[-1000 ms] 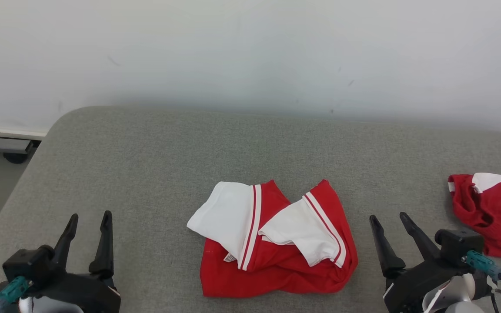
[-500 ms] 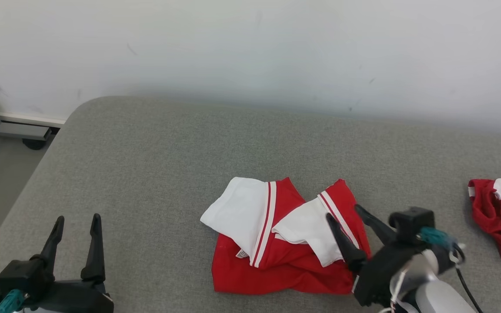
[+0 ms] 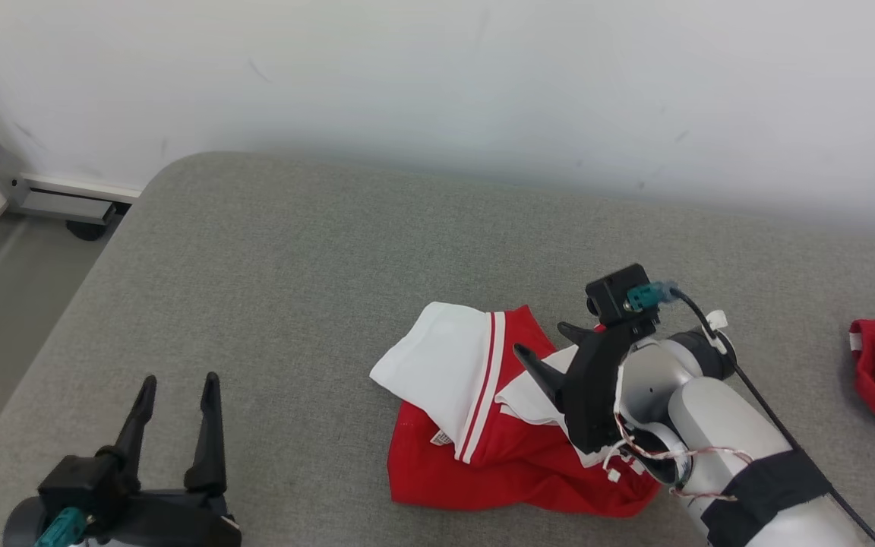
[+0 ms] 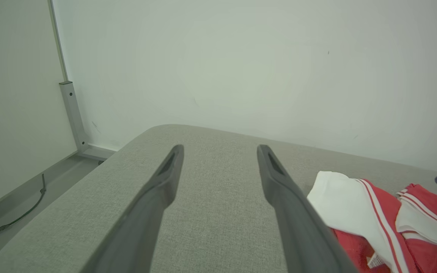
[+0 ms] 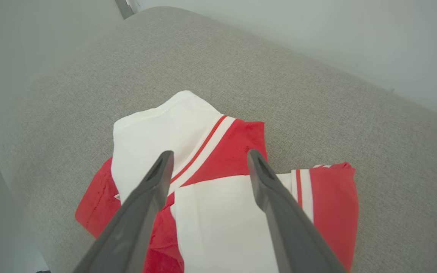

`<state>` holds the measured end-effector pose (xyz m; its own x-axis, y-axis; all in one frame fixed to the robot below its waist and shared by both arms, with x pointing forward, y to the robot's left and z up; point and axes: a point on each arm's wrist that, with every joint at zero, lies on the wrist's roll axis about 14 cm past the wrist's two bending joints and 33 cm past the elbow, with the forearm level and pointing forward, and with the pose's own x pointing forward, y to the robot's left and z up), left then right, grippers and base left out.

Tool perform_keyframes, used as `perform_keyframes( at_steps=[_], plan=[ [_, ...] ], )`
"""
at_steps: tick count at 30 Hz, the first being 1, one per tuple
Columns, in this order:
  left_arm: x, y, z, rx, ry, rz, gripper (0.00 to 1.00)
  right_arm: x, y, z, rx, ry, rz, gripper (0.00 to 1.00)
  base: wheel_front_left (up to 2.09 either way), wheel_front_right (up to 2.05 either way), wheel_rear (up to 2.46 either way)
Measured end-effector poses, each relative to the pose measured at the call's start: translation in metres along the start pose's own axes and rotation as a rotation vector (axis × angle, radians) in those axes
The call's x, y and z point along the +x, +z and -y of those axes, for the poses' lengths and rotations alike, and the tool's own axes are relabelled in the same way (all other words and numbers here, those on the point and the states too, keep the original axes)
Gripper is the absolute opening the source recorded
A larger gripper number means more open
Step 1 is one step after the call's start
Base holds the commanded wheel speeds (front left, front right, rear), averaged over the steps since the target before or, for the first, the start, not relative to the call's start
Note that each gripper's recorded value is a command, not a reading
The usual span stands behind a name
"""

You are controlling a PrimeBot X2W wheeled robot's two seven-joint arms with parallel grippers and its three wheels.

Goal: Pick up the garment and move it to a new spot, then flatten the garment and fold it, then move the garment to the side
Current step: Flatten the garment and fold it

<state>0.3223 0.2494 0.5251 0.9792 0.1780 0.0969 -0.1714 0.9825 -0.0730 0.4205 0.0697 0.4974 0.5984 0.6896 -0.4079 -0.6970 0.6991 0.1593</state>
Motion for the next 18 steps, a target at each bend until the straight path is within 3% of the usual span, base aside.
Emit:
perform_keyframes(
  at_steps=[18],
  plan=[
    [-0.001, 0.009, 0.001, -0.018, 0.02, 0.007, 1.0, 0.05, -0.034, -0.019, 0.064, 0.074, -0.376, 1.0, 0.0, 0.0, 0.0]
  ],
)
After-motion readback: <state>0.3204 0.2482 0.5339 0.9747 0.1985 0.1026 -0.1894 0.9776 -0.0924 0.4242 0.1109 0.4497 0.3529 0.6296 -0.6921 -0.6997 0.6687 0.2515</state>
